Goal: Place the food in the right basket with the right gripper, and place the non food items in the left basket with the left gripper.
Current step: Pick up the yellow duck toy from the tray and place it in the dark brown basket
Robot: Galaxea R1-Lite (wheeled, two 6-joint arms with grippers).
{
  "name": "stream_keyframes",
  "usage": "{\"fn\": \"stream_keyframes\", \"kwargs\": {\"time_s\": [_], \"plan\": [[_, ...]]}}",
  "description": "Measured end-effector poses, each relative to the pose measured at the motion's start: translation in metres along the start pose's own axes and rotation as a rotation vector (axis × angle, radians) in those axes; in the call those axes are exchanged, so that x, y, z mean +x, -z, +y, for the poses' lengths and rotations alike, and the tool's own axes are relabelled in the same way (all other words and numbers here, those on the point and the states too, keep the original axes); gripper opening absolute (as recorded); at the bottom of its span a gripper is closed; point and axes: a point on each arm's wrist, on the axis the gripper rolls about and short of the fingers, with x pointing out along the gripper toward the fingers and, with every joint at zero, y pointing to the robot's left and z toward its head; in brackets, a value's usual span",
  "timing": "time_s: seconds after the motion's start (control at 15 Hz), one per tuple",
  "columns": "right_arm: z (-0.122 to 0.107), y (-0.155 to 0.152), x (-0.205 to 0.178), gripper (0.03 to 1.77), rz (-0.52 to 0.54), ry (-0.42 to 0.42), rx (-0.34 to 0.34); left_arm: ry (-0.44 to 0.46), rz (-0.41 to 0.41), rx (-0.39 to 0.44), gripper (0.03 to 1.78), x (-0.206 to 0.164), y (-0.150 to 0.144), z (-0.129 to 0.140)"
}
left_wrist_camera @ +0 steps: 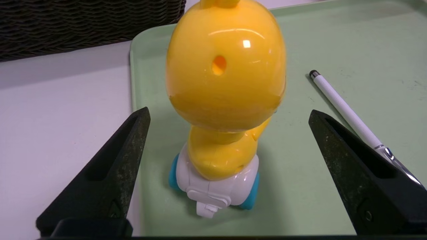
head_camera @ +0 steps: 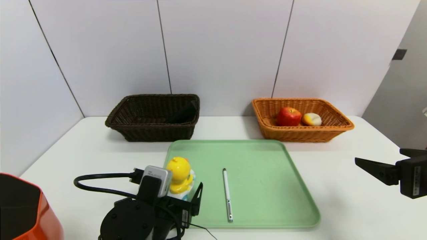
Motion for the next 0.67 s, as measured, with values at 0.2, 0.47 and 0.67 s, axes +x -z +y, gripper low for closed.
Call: {"fn": "stream_keyframes", "kwargs": {"time_s": [0.2,0.47,0.67], "plan": [[0.000,0.002,-0.001,1.70,0.002,0.000,-0.001,-0.008,0.003,-0.003,1.69,0.005,0.001,0.002],[0.000,0.003,-0.001,1.70,0.005,0.000,-0.002,-0.006,0.029,0.009,1.69,0.011,0.008,0.003],[0.000,0.004,-0.001,1.70,0.006,-0.001,-0.002,-0.004,0.038,0.013,1.69,0.014,0.011,0.001]]}}
